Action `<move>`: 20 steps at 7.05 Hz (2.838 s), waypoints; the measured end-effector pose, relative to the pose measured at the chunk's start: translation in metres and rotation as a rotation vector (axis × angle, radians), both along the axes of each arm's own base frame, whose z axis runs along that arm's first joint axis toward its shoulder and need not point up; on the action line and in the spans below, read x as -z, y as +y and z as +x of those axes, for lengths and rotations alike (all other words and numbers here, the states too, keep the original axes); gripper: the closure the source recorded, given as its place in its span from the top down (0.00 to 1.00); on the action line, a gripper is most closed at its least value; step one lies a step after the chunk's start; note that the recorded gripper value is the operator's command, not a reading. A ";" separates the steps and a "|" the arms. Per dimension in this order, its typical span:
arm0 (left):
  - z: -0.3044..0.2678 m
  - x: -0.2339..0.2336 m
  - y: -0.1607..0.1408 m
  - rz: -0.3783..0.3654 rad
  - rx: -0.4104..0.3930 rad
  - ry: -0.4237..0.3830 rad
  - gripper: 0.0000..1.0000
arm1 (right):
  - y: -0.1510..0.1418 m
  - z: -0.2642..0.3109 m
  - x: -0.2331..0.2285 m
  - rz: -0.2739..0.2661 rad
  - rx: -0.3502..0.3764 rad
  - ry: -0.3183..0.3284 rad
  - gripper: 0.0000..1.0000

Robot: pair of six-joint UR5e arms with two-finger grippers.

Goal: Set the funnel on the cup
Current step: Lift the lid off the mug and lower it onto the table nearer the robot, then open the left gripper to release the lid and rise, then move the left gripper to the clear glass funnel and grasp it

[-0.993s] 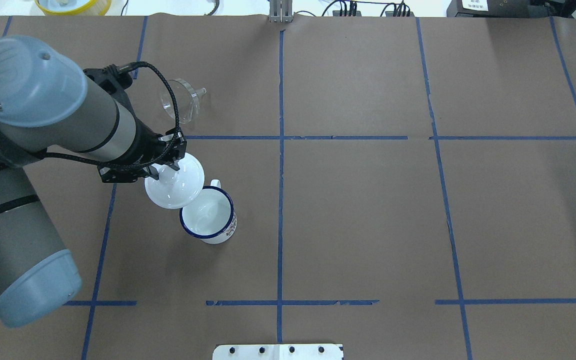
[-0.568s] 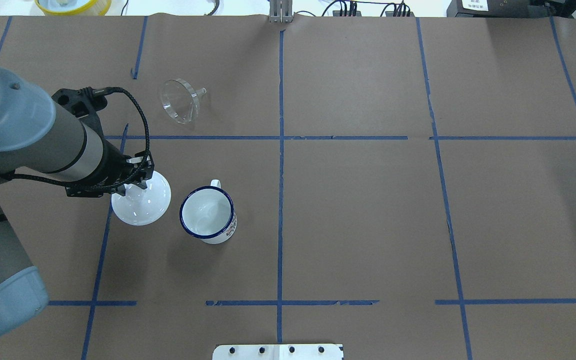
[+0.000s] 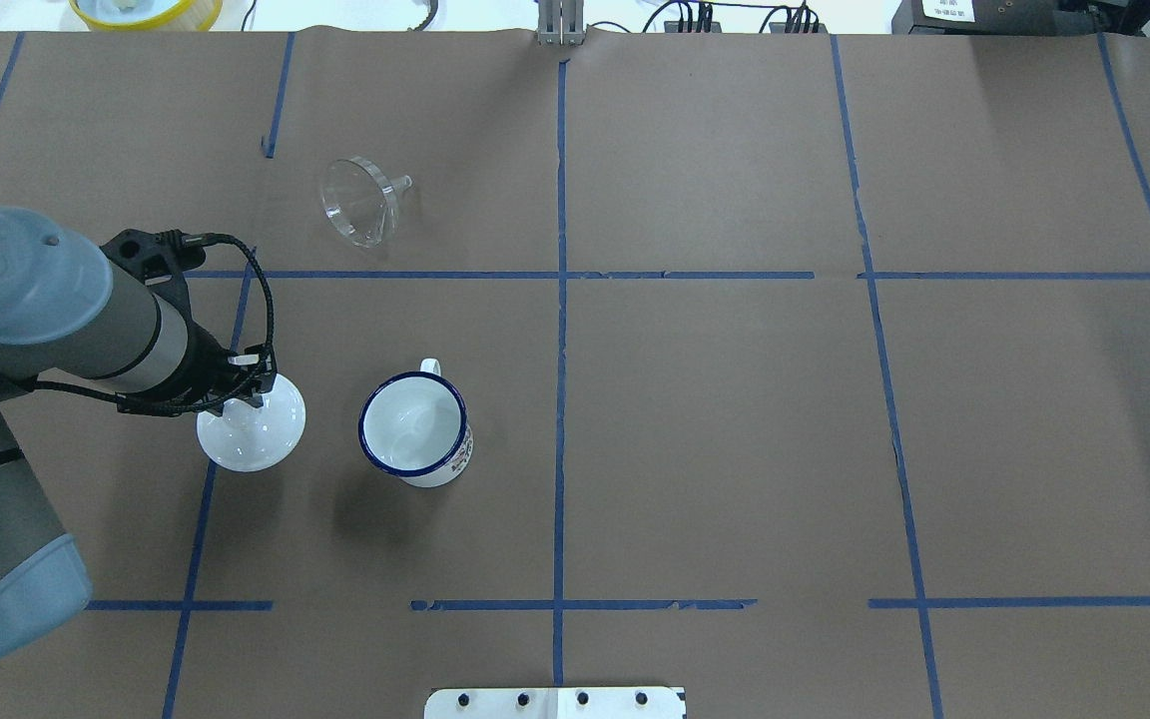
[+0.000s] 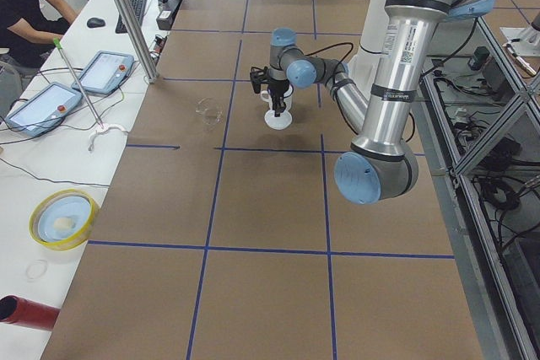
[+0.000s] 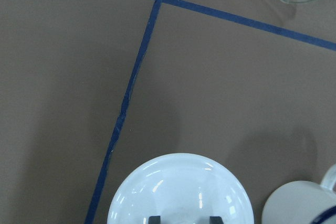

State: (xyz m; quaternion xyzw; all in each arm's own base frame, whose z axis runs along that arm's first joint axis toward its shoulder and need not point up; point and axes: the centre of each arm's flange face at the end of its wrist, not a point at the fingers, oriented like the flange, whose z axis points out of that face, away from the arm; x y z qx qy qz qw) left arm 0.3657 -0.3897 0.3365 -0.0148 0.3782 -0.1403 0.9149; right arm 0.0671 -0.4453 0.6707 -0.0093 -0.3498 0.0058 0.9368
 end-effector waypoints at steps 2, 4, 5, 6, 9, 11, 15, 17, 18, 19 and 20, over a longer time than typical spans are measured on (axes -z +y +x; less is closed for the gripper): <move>0.015 -0.029 0.011 -0.024 -0.045 0.009 0.00 | 0.000 0.000 0.000 0.000 0.000 0.000 1.00; 0.027 -0.036 0.023 -0.055 -0.089 0.018 0.99 | 0.000 0.000 0.000 0.001 0.000 0.000 1.00; 0.031 -0.038 0.027 -0.058 -0.103 0.021 1.00 | 0.000 0.000 0.000 0.000 0.000 0.000 1.00; 0.033 -0.038 0.028 -0.052 -0.110 0.030 1.00 | 0.000 0.000 0.000 0.000 0.000 0.000 1.00; 0.027 -0.024 0.028 -0.053 -0.083 0.065 1.00 | 0.000 0.000 0.001 0.001 0.000 0.000 1.00; 0.018 0.000 0.012 -0.113 0.069 0.180 1.00 | 0.000 0.000 0.000 0.001 0.000 0.000 1.00; 0.031 0.010 -0.074 -0.209 0.574 0.510 1.00 | 0.000 0.000 0.000 0.001 0.000 0.000 1.00; 0.049 -0.013 -0.111 -0.170 0.745 0.646 0.99 | 0.000 0.000 0.000 0.001 0.000 0.000 1.00; 0.060 -0.022 -0.130 -0.162 0.802 0.686 0.98 | 0.000 0.000 0.000 0.000 0.000 0.000 1.00; 0.063 -0.032 -0.143 -0.169 0.839 0.716 0.97 | 0.000 0.000 0.000 0.001 0.000 0.000 1.00; 0.062 -0.043 -0.153 -0.168 0.859 0.735 0.93 | 0.000 0.000 0.001 0.001 0.000 0.000 1.00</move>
